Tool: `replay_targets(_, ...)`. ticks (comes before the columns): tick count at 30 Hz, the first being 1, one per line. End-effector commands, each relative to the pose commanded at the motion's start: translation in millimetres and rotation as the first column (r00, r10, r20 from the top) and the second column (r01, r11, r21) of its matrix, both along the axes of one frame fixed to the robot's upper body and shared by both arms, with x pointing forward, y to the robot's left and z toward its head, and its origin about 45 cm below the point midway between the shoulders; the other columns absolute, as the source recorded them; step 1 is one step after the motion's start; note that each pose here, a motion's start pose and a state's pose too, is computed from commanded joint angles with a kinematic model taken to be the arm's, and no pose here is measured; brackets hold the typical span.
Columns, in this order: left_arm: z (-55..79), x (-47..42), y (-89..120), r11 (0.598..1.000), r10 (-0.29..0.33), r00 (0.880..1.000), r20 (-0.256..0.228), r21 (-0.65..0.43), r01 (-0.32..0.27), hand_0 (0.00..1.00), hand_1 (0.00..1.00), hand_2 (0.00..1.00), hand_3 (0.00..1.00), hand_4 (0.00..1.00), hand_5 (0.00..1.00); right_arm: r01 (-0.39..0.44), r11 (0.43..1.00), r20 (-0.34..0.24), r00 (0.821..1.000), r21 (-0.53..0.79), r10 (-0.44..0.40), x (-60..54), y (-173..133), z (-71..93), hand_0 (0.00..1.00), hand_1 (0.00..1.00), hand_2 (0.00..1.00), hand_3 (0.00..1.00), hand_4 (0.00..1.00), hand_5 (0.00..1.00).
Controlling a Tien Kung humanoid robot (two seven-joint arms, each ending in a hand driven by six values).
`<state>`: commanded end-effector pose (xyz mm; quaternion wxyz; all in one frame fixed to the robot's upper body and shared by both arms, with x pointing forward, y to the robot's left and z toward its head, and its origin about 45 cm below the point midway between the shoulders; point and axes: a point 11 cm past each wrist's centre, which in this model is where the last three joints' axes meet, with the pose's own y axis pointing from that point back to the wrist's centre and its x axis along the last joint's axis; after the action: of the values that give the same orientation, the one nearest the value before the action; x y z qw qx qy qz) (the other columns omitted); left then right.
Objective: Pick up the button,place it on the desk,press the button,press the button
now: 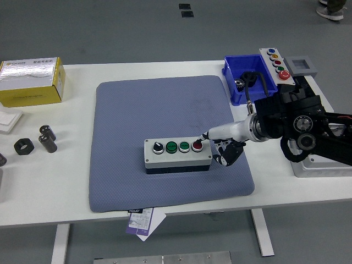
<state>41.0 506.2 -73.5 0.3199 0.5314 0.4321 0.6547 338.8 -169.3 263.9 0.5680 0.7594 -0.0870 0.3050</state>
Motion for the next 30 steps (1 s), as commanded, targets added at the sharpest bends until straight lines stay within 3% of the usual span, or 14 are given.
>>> replay_targets(10,0.2,0.5,0,1.000,-0.001,1.000,0.002,0.001,0.001,0.691,0.631,0.551,0.589,0.657,0.199,0.020,0.999,-0.040,0.999,-0.041,-0.021,-1.0,-5,-22.8,0.033,0.241,0.300,0.998,0.294,0.048)
replay_targets(13,0.2,-0.5,1,1.000,0.000,1.000,0.000,0.001,0.000,0.690,0.631,0.552,0.589,0.657,0.199,0.026,1.000,-0.015,1.000,-0.017,-0.026,0.7,-5,-13.2,0.034,0.239,0.300,0.998,0.295,0.047)
replay_targets(21,-0.1,-2.2,0,1.000,0.003,1.000,0.001,0.001,-0.003,0.691,0.631,0.552,0.589,0.659,0.200,0.112,0.976,0.076,0.989,0.187,-0.128,11.7,-23,33.7,0.035,0.240,0.299,0.998,0.295,0.047)
replay_targets(25,-1.4,-4.8,-1,1.000,0.006,1.000,-0.002,-0.003,-0.006,0.690,0.631,0.552,0.589,0.660,0.201,0.150,0.916,0.152,0.964,0.372,-0.219,23.5,-29,50.1,0.053,0.254,0.300,0.998,0.309,0.053)
replay_targets(28,-2.8,-7.4,-3,1.000,0.007,1.000,-0.004,-0.008,-0.007,0.690,0.631,0.552,0.589,0.660,0.201,0.180,0.832,0.187,0.929,0.524,-0.319,34.4,-33,50.1,0.053,0.254,0.300,0.998,0.309,0.053)
replay_targets(29,-3.4,-9.0,-4,1.000,0.007,1.000,-0.004,-0.009,-0.007,0.690,0.631,0.552,0.589,0.660,0.201,0.198,0.790,0.175,0.917,0.580,-0.358,37.7,-36,48.6,0.053,0.254,0.300,0.998,0.309,0.053)
replay_targets(30,-4.2,-11.3,-5,1.000,0.006,1.000,-0.003,-0.011,-0.006,0.691,0.632,0.552,0.589,0.659,0.201,0.220,0.730,0.149,0.902,0.647,-0.404,41.0,-40,46.3,0.153,0.342,0.467,0.962,0.578,0.203)
